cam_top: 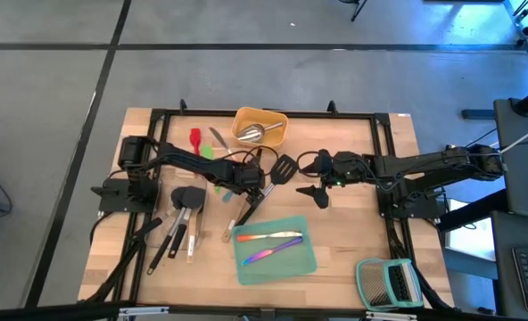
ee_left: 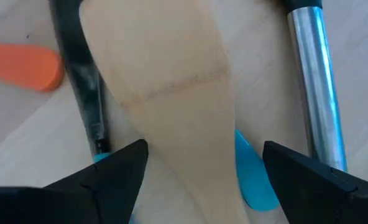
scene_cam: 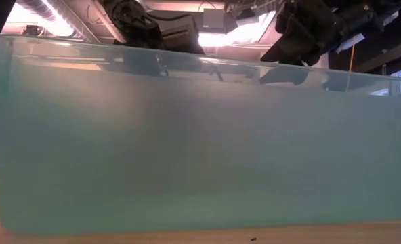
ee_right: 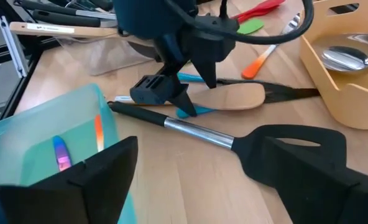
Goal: Pick & Place Kitchen Items
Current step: Put the wooden spatula into the transparent bin
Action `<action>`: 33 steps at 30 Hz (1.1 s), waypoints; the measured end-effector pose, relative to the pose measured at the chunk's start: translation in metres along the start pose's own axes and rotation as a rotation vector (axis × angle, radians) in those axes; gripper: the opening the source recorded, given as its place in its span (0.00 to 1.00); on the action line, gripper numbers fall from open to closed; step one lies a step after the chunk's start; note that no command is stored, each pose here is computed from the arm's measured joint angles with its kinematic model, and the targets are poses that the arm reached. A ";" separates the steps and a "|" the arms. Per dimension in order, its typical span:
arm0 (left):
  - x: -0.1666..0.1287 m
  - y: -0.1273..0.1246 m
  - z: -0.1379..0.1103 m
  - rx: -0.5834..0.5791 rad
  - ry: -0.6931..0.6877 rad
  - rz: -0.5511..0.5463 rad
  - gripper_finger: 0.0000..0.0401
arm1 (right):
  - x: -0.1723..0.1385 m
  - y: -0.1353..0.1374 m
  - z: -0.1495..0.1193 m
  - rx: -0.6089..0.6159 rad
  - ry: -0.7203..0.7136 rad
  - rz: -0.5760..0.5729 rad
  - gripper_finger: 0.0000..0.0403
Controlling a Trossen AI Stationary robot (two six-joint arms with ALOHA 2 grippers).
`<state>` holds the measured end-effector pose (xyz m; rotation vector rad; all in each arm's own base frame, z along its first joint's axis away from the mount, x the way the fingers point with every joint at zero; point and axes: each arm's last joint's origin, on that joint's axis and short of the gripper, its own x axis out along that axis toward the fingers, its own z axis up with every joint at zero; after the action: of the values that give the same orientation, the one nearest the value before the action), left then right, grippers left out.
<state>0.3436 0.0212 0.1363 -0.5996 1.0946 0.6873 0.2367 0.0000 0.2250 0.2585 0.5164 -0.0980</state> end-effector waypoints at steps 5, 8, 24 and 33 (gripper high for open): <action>0.007 0.000 -0.002 0.007 0.015 0.014 0.79 | 0.000 0.001 0.000 -0.002 -0.001 0.001 0.86; 0.008 0.000 -0.002 0.007 0.016 0.015 0.77 | 0.000 0.001 0.000 -0.002 -0.006 0.004 0.86; 0.007 -0.001 0.000 -0.007 0.059 -0.057 0.24 | 0.000 0.002 0.000 -0.003 0.000 0.011 0.86; -0.007 0.001 0.000 -0.007 0.071 -0.078 0.22 | 0.000 0.003 -0.001 -0.005 0.005 0.017 0.86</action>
<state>0.3407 0.0209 0.1424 -0.6733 1.1293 0.6065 0.2367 0.0027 0.2249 0.2579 0.5197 -0.0798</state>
